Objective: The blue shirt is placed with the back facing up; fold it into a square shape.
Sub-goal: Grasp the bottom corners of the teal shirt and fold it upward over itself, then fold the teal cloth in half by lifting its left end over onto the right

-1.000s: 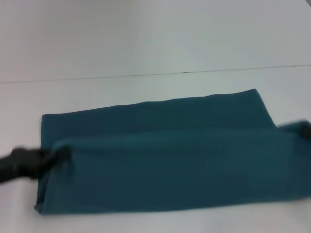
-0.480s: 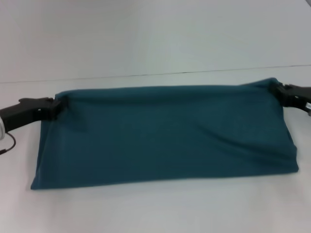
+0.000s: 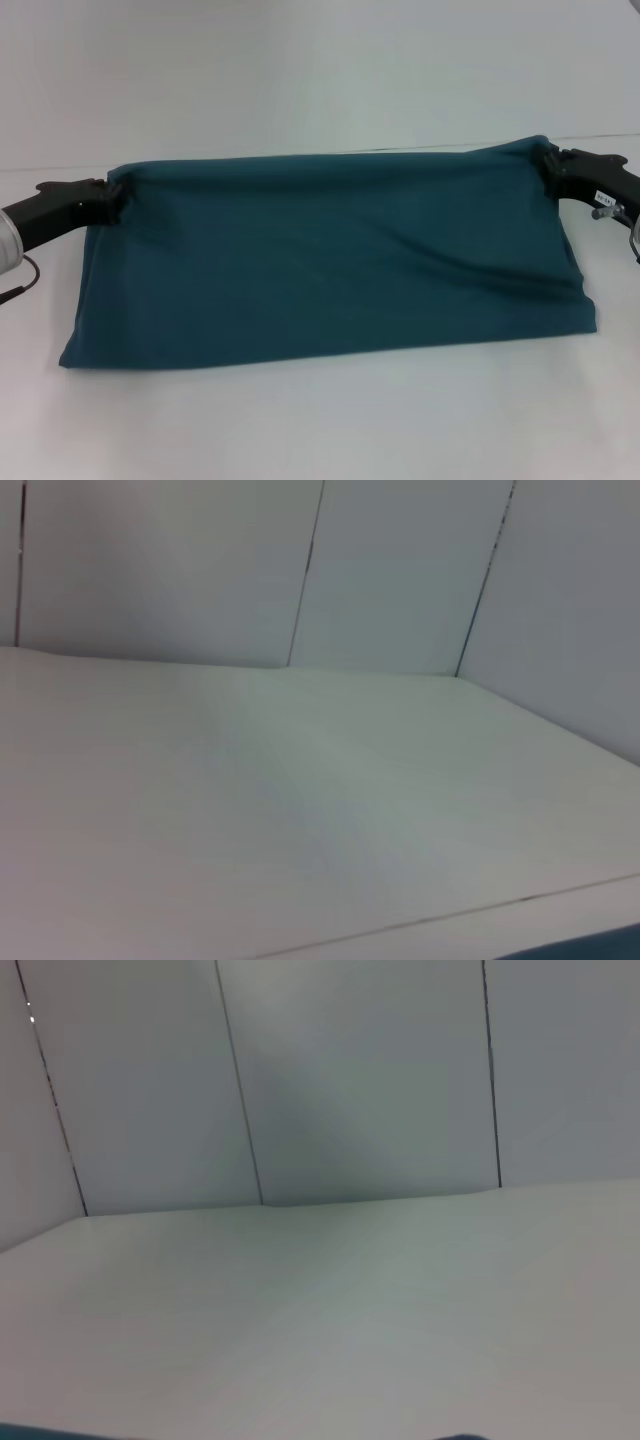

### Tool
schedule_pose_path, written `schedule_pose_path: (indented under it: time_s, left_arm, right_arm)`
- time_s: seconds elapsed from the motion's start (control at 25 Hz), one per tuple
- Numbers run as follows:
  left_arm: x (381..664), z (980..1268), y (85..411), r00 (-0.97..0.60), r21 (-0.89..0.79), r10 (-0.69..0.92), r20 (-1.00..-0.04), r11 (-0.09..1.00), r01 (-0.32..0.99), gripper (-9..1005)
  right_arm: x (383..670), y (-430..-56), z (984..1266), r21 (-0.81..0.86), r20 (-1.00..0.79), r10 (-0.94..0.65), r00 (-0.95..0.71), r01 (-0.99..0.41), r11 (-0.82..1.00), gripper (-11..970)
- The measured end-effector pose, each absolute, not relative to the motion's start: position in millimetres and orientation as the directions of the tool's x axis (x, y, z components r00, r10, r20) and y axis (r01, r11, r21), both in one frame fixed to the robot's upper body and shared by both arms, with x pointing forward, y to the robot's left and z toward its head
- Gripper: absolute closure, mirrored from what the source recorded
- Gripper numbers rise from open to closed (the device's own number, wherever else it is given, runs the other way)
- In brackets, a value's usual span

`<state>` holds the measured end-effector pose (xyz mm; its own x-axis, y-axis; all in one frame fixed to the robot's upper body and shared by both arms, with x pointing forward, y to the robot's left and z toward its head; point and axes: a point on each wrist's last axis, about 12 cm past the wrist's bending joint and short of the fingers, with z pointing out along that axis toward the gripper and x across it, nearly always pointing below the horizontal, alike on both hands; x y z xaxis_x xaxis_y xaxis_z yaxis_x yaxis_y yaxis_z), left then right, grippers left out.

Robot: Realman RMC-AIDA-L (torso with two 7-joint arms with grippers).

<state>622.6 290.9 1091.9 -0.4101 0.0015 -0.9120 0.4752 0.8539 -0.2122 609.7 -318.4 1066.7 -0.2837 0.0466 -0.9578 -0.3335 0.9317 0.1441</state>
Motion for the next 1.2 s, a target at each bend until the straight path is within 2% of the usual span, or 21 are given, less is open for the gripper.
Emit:
schedule_pose_path:
  time_s: [0.32, 0.68, 0.76, 1.0, 1.2]
  left_arm:
    - [627, 1089, 283, -0.399, -0.187, 0.018, -0.917, 0.863, 0.469, 942]
    - [631, 1078, 283, -0.417, -0.165, -0.012, -0.909, 0.928, 0.334, 922]
    - [631, 1078, 289, -0.412, -0.178, -0.045, -0.91, 0.941, 0.289, 841]
    - [629, 1076, 302, -0.393, -0.194, -0.097, -0.914, 0.957, 0.216, 598]
    - [619, 1074, 313, -0.39, -0.223, -0.132, -0.911, 0.955, 0.197, 383]
  right_arm:
    - [615, -313, 1066, 0.12, -0.956, 0.02, -0.292, -0.328, 0.937, 918]
    - [618, -313, 1059, 0.093, -0.947, -0.002, -0.321, -0.28, 0.956, 905]
    - [619, -317, 1060, 0.101, -0.947, 0.018, -0.322, -0.243, 0.965, 902]
    - [620, -331, 1064, 0.12, -0.954, 0.061, -0.294, -0.188, 0.975, 683]
    - [612, -336, 1065, 0.153, -0.957, 0.093, -0.274, -0.208, 0.966, 463]
